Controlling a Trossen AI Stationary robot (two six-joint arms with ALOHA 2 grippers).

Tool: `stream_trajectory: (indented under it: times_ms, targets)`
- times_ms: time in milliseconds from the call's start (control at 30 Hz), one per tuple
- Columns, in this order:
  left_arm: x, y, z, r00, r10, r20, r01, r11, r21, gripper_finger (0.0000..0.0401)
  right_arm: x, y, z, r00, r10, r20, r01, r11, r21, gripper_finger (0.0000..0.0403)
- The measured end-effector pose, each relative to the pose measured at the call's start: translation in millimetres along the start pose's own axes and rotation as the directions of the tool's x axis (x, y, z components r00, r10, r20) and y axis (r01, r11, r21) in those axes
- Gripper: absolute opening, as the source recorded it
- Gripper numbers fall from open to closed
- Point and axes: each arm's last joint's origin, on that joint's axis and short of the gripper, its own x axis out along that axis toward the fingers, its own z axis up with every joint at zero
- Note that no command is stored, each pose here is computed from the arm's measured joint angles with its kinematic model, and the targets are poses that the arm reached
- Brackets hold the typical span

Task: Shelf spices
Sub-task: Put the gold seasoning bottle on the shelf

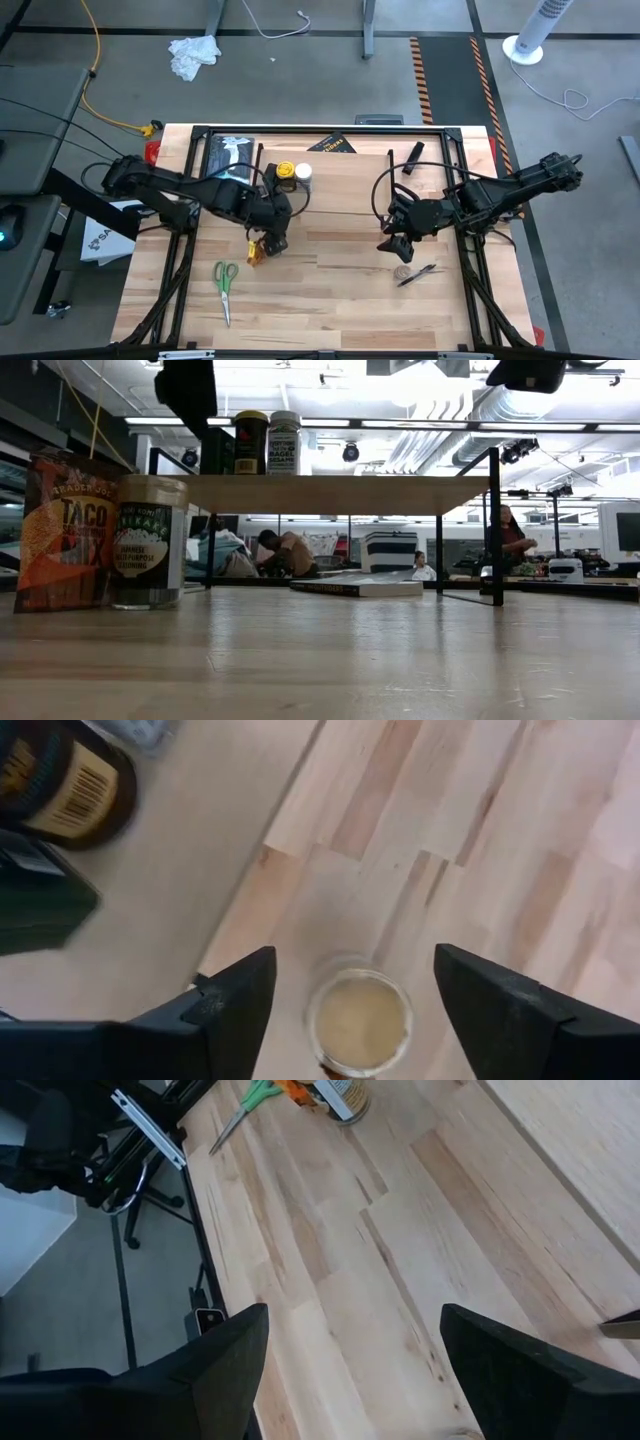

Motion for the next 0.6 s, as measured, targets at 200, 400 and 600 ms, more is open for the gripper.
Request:
stream_trajectory:
  times_ms: [200, 400, 600]
  targets:
    - [2.5, 7.7, 5.1, 0.997, -0.055, -0.047, 0.054, 0.998, -0.032, 0.0334, 0.0, 0.0, 0.0, 1.000, 0.000, 0.000, 0.000, 0.999, -0.033, 0.0293]
    - [3.0, 8.4, 5.4, 0.987, -0.130, -0.098, 0.125, 0.990, -0.064, 0.0376, -0.1, 0.0, 0.0, 1.000, 0.000, 0.000, 0.000, 0.999, -0.041, 0.0293]
    - [2.9, 5.2, -2.8, 0.992, -0.055, -0.117, 0.052, 0.998, -0.028, 0.0376, 0.0, 0.0, 0.0, 1.000, 0.000, 0.000, 0.000, 0.999, -0.038, 0.0293]
